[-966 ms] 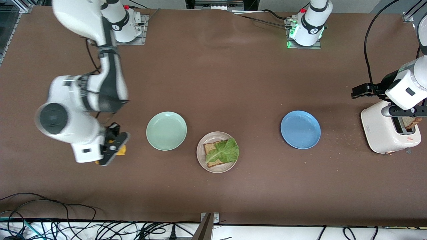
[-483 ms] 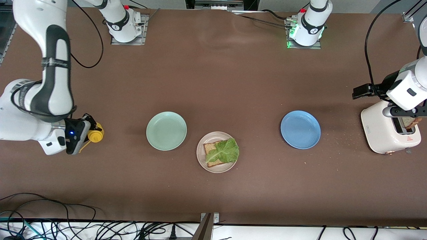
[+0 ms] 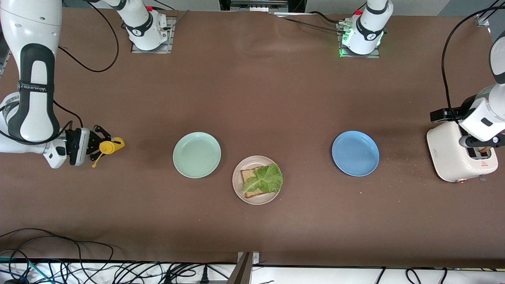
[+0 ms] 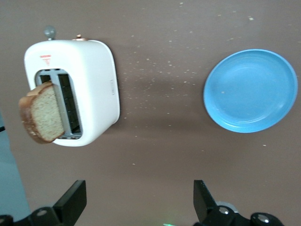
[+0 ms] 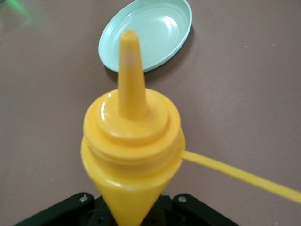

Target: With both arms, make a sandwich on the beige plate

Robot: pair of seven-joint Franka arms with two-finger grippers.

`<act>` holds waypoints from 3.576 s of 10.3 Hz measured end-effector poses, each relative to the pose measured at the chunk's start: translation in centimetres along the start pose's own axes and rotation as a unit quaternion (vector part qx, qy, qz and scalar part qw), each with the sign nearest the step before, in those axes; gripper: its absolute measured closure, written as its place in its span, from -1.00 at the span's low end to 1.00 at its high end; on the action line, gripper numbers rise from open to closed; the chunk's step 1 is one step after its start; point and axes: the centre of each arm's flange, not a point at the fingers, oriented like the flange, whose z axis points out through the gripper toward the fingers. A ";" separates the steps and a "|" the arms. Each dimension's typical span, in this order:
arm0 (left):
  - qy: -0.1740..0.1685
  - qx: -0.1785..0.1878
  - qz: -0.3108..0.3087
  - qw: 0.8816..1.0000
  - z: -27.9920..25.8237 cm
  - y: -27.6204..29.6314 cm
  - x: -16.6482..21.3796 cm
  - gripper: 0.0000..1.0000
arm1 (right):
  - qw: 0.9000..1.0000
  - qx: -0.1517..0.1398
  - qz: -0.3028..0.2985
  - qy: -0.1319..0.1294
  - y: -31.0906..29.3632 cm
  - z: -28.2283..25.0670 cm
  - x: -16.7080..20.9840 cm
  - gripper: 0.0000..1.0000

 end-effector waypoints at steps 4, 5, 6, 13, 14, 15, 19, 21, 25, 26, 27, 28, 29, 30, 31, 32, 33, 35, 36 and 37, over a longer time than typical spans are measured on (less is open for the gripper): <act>0.011 -0.012 0.010 1.000 3.2 -8.3 1.3 -1.00 | 0.994 -0.010 -0.088 0.055 -0.1 2.4 -3.1 0.78; 0.019 -0.015 0.034 0.999 4.6 -11.2 1.7 -1.00 | 0.993 -0.012 -0.102 0.064 0.1 3.2 -4.0 0.78; 0.025 -0.020 0.044 0.999 6.5 -14.2 2.2 -1.00 | 0.992 -0.012 -0.107 0.068 0.2 3.9 -4.8 0.78; 0.043 -0.029 0.059 0.997 15.2 -19.9 4.6 -1.00 | 0.992 -0.014 -0.103 0.077 0.3 4.7 -5.8 -0.16; 0.042 -0.031 0.057 0.997 16.1 -20.2 4.5 -0.99 | 0.992 -0.017 -0.100 0.079 0.3 4.5 -6.1 -0.49; 0.041 -0.033 0.054 0.997 17.1 -20.5 4.3 -0.99 | 0.992 -0.021 -0.096 0.081 0.3 4.1 -6.7 -0.76; 0.040 -0.038 0.047 0.997 20.3 -21.3 3.5 -0.72 | 0.992 -0.043 -0.076 0.088 0.2 1.8 -10.9 -1.00; 0.040 -0.038 0.048 0.997 20.2 -21.2 3.5 -0.11 | 0.992 -0.058 -0.074 0.079 1.1 -0.6 -10.9 -1.00; 0.043 -0.037 0.049 0.997 19.8 -21.2 3.4 0.74 | 0.997 -0.068 0.007 0.048 3.1 -8.2 -8.3 -1.00; 0.045 -0.036 0.049 0.997 19.5 -21.2 3.4 0.74 | 0.997 -0.073 0.014 0.030 3.4 -10.6 -7.2 -1.00; 0.047 -0.035 0.049 0.997 18.9 -21.2 3.3 0.74 | 0.997 -0.075 0.030 0.017 3.6 -12.7 -5.9 -1.00; 0.045 -0.035 0.049 0.997 17.6 -21.2 3.1 0.74 | 0.996 -0.072 0.059 0.012 3.4 -14.4 -4.8 -1.00; 0.044 -0.041 0.048 0.997 15.4 -21.2 3.0 0.82 | 0.993 -0.064 0.096 0.011 3.0 -15.9 -3.8 -1.00; 0.051 -0.052 0.047 0.996 12.3 -21.0 2.9 0.82 | 0.989 -0.053 0.137 0.011 2.4 -17.3 -2.4 -1.00; 0.067 -0.070 0.043 0.994 9.1 -20.8 2.7 0.82 | 0.982 -0.041 0.184 0.010 1.7 -18.7 -0.4 -1.00; 0.074 -0.087 0.046 0.992 6.8 -20.5 2.3 0.82 | 0.974 -0.032 0.222 0.010 1.1 -19.7 1.3 -1.00; 0.075 -0.107 0.052 0.990 5.3 -19.6 2.1 0.82 | 0.970 -0.031 0.243 0.002 0.7 -20.5 2.7 -1.00; 0.075 -0.159 0.074 0.982 4.1 -16.0 2.6 0.82 | 0.967 -0.034 0.251 -0.024 0.6 -20.6 4.2 -1.00; 0.072 -0.191 0.085 0.975 4.0 -14.2 3.0 0.82 | 0.965 -0.035 0.257 -0.034 0.6 -20.3 5.0 -1.00; 0.064 -0.223 0.096 0.968 4.1 -12.4 3.3 0.82 | 0.961 -0.039 0.272 -0.040 0.5 -20.4 6.0 -1.00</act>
